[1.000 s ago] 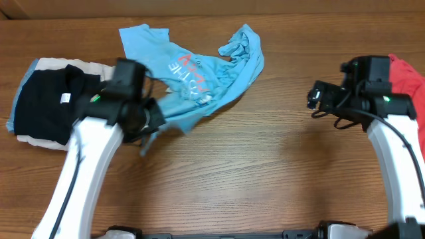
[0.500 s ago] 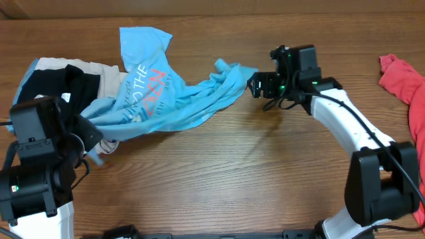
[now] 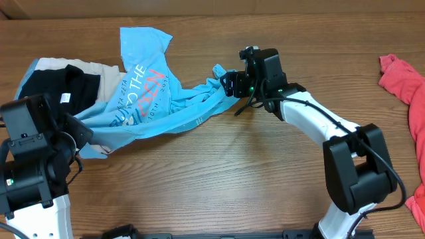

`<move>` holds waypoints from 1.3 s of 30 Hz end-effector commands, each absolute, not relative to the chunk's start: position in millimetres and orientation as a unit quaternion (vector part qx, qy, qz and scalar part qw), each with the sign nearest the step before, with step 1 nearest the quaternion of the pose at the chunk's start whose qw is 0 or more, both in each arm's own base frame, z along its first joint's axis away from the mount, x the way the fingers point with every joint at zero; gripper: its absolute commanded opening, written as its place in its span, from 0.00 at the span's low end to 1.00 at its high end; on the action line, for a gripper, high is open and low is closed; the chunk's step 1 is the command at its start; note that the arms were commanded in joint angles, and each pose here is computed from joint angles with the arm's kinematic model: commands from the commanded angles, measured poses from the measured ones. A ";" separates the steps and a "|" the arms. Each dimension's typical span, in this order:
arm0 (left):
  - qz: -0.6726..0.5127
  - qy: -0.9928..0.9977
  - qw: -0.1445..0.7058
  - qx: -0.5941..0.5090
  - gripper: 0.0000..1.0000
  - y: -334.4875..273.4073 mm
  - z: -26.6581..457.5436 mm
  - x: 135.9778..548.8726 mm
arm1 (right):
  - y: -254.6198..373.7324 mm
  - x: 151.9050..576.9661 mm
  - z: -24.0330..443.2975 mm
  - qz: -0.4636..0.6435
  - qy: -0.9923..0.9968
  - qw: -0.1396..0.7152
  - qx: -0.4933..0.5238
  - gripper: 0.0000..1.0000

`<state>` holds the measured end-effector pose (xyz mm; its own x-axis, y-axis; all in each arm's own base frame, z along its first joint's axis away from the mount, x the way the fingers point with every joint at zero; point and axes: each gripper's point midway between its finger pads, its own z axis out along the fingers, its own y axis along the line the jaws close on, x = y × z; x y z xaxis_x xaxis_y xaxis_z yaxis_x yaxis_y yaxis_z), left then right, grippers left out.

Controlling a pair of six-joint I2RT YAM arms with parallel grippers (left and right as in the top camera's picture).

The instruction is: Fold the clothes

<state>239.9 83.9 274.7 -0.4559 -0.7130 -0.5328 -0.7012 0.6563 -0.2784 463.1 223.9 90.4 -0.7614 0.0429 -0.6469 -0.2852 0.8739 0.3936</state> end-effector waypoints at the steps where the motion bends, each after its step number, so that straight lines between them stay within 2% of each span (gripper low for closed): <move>1: -0.009 0.855 0.318 -0.408 0.04 84.8 276.3 241.1 | 221.0 483.6 84.9 0.240 0.901 0.360 -0.029 0.75; 5: -0.010 0.856 0.318 -0.408 0.04 84.6 276.2 241.1 | 224.6 493.0 79.2 0.250 0.894 0.372 -0.020 0.64; 9: -0.010 0.856 0.318 -0.408 0.04 84.5 276.2 241.1 | 225.6 495.7 79.4 0.256 0.891 0.376 -0.012 0.61; 10: -0.010 0.856 0.318 -0.408 0.04 84.6 276.2 241.1 | 226.2 497.2 81.5 0.258 0.888 0.380 -0.013 0.54; 12: -0.010 0.856 0.318 -0.408 0.04 84.5 276.2 241.0 | 226.9 498.8 83.9 0.260 0.885 0.385 -0.013 0.48; 14: -0.010 0.856 0.316 -0.408 0.04 84.3 275.6 240.4 | 226.8 498.9 83.9 0.260 0.885 0.385 -0.011 0.34; 18: -0.010 0.856 0.316 -0.408 0.04 84.3 275.6 240.4 | 225.5 495.5 79.1 0.257 0.891 0.374 -0.010 0.39; 23: -0.010 0.856 0.316 -0.408 0.05 84.3 275.6 240.4 | 221.9 492.9 72.6 0.246 0.898 0.365 -0.005 0.37; 26: -0.009 0.856 0.316 -0.408 0.05 84.4 275.7 240.3 | 221.2 491.3 70.4 0.244 0.900 0.360 -0.004 0.29; 29: -0.010 0.856 0.316 -0.408 0.05 84.3 275.6 240.3 | 220.0 492.0 70.2 0.241 0.901 0.362 -0.003 0.04; 31: -0.009 0.856 0.317 -0.408 0.04 84.5 275.7 240.5 | 216.3 495.3 73.9 0.235 0.899 0.369 0.001 0.04; 34: -0.013 0.849 0.338 -0.406 0.04 86.8 282.7 249.0 | 192.5 508.8 111.9 0.207 0.886 0.414 0.004 0.04; 36: -0.023 0.834 0.380 -0.399 0.04 90.3 297.9 265.7 | 159.5 519.5 170.5 0.183 0.869 0.459 0.016 0.04; 38: -0.065 0.806 0.476 -0.346 0.04 86.7 340.3 303.0 | 99.3 518.6 260.1 0.152 0.850 0.501 0.066 0.04; 39: -0.078 0.790 0.513 -0.326 0.04 85.1 359.2 314.7 | 79.9 512.3 287.5 0.145 0.845 0.508 0.080 0.04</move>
